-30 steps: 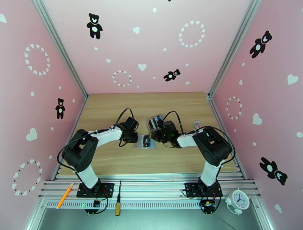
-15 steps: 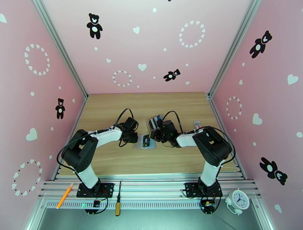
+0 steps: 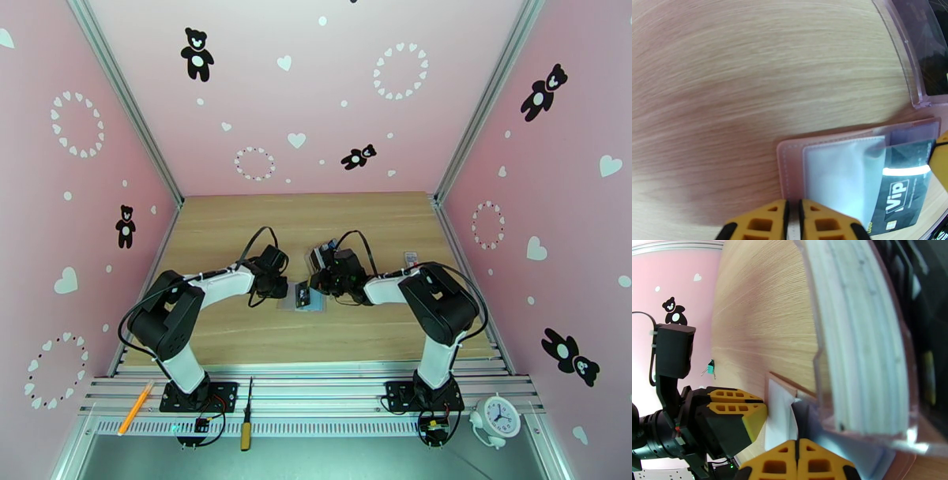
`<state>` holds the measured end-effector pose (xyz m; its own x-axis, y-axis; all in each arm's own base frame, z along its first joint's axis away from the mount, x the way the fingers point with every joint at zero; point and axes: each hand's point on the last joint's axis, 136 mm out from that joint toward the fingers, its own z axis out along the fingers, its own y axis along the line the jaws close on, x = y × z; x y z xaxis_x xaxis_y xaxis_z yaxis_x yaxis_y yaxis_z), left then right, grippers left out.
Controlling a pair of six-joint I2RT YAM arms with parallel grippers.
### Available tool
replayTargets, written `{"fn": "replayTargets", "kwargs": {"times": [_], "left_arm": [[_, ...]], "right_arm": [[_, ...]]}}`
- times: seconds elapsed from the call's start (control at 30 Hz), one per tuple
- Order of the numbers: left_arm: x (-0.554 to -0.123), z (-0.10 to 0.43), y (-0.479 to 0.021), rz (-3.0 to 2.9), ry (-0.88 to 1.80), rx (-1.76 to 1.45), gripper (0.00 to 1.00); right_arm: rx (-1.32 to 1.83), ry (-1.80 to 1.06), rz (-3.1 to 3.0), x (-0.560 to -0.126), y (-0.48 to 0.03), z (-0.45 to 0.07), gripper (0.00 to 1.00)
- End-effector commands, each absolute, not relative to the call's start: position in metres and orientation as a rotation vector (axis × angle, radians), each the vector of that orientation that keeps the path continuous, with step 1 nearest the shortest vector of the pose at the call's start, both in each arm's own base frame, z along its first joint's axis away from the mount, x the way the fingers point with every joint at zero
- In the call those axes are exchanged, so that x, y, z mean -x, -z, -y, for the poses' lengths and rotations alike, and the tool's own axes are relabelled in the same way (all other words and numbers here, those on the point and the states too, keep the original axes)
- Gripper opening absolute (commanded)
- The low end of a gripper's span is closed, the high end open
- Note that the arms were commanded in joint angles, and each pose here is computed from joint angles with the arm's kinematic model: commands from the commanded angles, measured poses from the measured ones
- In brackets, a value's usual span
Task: Put the credit cards into the card holder
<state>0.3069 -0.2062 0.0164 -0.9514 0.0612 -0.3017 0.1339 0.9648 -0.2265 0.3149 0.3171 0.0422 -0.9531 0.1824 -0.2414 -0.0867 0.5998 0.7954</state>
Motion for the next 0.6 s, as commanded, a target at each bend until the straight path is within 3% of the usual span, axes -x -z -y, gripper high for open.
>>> {"fn": "replayTargets", "kwargs": {"times": [0.0, 0.57], "left_arm": [[-0.283, 0.202, 0.004, -2.910, 0.362, -0.134, 0.18], [-0.268, 0.196, 0.015, -2.939, 0.370, -0.095, 0.16]], "right_arm": [[-0.132, -1.223, -2.603, -0.308, -0.023, -0.315, 0.00], [-0.265, -0.943, -2.718, -0.307, 0.004, -0.295, 0.00]]}}
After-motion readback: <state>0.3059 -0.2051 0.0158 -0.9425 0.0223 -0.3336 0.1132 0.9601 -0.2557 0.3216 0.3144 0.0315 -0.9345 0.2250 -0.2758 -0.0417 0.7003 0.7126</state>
